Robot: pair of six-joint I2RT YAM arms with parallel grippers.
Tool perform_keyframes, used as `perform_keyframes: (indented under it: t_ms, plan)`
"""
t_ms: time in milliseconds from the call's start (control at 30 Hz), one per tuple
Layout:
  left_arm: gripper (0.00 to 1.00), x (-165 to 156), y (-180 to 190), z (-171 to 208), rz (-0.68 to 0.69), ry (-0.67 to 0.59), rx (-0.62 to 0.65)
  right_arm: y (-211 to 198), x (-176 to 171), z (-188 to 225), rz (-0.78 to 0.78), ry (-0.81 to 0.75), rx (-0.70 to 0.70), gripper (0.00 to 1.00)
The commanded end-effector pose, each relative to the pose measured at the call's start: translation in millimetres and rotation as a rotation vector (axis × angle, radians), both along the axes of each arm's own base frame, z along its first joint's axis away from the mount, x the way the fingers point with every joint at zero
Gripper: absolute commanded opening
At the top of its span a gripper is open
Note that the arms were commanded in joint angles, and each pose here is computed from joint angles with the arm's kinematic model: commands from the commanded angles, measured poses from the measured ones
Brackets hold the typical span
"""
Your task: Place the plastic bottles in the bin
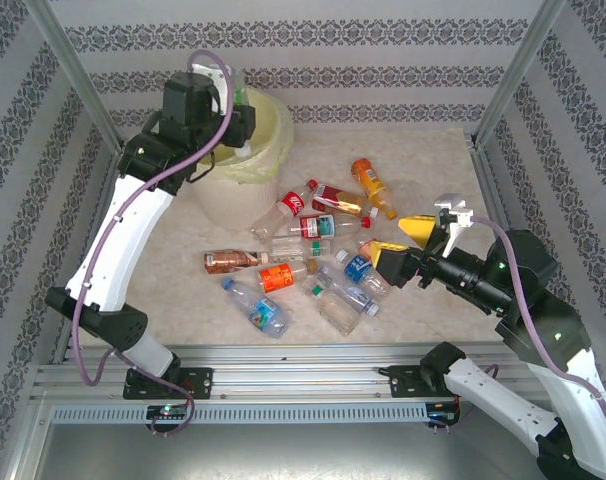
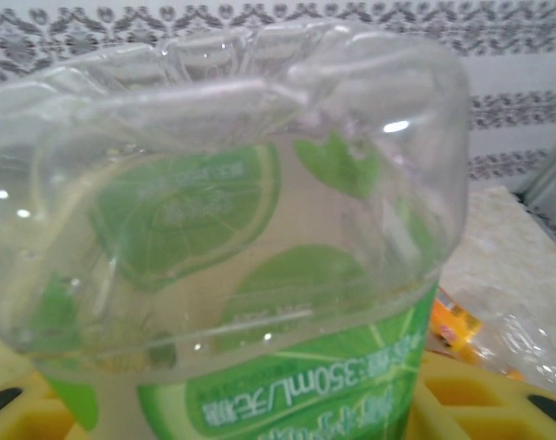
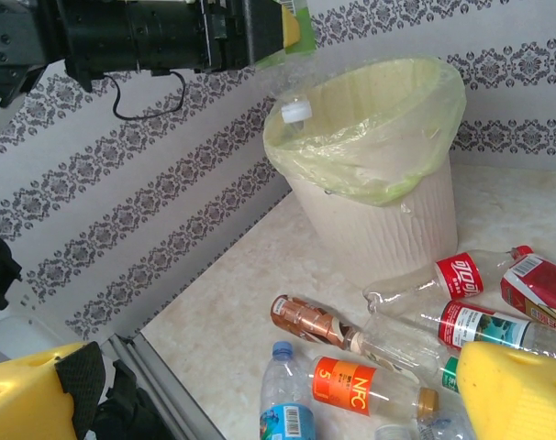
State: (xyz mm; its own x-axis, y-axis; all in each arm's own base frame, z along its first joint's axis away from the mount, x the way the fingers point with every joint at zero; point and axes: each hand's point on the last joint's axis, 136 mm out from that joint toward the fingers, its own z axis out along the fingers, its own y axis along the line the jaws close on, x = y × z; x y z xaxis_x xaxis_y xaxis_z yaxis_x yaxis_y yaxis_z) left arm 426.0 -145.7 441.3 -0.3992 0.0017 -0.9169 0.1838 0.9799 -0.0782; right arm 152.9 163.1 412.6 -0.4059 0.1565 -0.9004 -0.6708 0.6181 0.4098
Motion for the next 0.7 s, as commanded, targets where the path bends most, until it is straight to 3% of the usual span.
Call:
perform_keyframes:
  t_ms: [0,300,667]
  plan:
    - [0.52,13.9,21.7,-5.2,0.032,0.025,0.059,2.0,-5.3,3.9,0.028,-0.017,-0.001,0.98]
    - [0.52,63.5,53.3,-45.1,0.085,0.131,0.108,2.1,-5.4,5.8,0.030,-0.027,0.002,0.98]
    - [0.52,94.2,47.1,-123.7,0.047,0.330,0.118,9.9,-1.8,-0.1,0.053,-0.005,0.025,0.98]
